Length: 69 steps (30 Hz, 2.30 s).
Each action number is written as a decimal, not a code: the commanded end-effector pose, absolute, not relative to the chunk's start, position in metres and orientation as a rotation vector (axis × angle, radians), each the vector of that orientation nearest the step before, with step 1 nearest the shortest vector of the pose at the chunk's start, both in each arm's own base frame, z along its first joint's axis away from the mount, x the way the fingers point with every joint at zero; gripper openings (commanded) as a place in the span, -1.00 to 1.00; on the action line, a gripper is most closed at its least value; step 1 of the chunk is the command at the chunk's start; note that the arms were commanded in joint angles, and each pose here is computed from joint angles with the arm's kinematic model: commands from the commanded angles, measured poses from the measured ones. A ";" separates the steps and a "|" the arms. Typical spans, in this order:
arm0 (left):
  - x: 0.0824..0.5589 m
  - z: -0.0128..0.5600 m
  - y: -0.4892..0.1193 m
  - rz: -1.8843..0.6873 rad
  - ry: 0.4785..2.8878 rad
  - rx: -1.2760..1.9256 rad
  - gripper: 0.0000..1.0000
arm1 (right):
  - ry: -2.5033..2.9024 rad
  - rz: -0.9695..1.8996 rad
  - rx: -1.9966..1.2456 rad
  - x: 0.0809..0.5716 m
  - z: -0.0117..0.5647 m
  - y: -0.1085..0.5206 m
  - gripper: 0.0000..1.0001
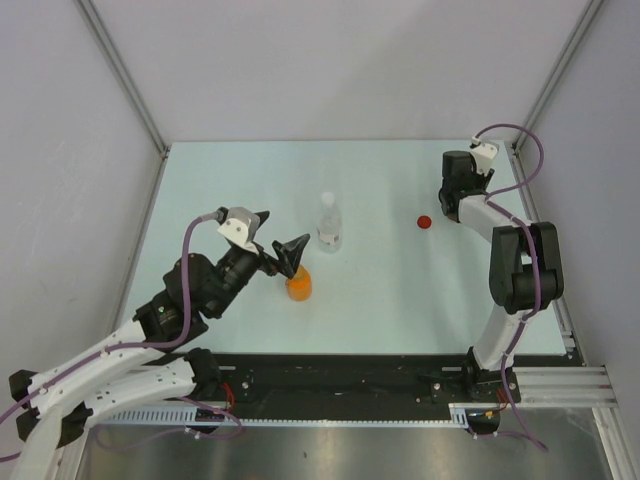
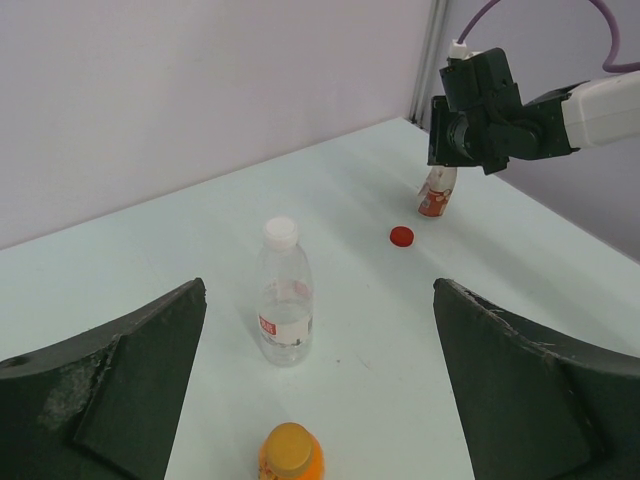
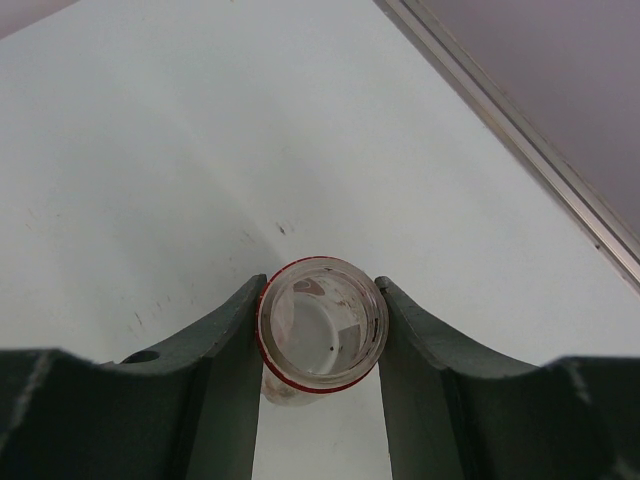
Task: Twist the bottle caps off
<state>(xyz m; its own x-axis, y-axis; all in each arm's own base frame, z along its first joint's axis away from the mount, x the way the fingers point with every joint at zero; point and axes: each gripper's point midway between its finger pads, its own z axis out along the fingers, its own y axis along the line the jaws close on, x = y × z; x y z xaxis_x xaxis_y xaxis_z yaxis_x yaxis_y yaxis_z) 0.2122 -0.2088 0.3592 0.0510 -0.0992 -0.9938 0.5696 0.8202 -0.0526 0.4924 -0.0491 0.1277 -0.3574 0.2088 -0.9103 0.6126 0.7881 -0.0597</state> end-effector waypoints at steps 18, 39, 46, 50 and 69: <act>0.206 0.369 -0.208 -0.599 1.415 0.367 1.00 | 1.953 -0.457 0.628 0.473 0.142 -0.032 0.46; 0.204 0.370 -0.209 -0.618 1.415 0.365 1.00 | 1.938 -0.327 0.610 0.442 0.194 0.003 0.60; 0.201 0.372 -0.208 -0.641 1.418 0.357 0.99 | 1.910 -0.303 0.594 0.427 0.216 0.016 0.60; 0.206 0.372 -0.198 -0.580 1.426 0.333 1.00 | 1.741 -0.097 0.429 0.395 0.307 0.079 0.60; 0.237 0.291 -0.167 -0.546 1.759 0.112 0.96 | 1.815 0.558 -0.259 0.356 0.315 0.319 0.72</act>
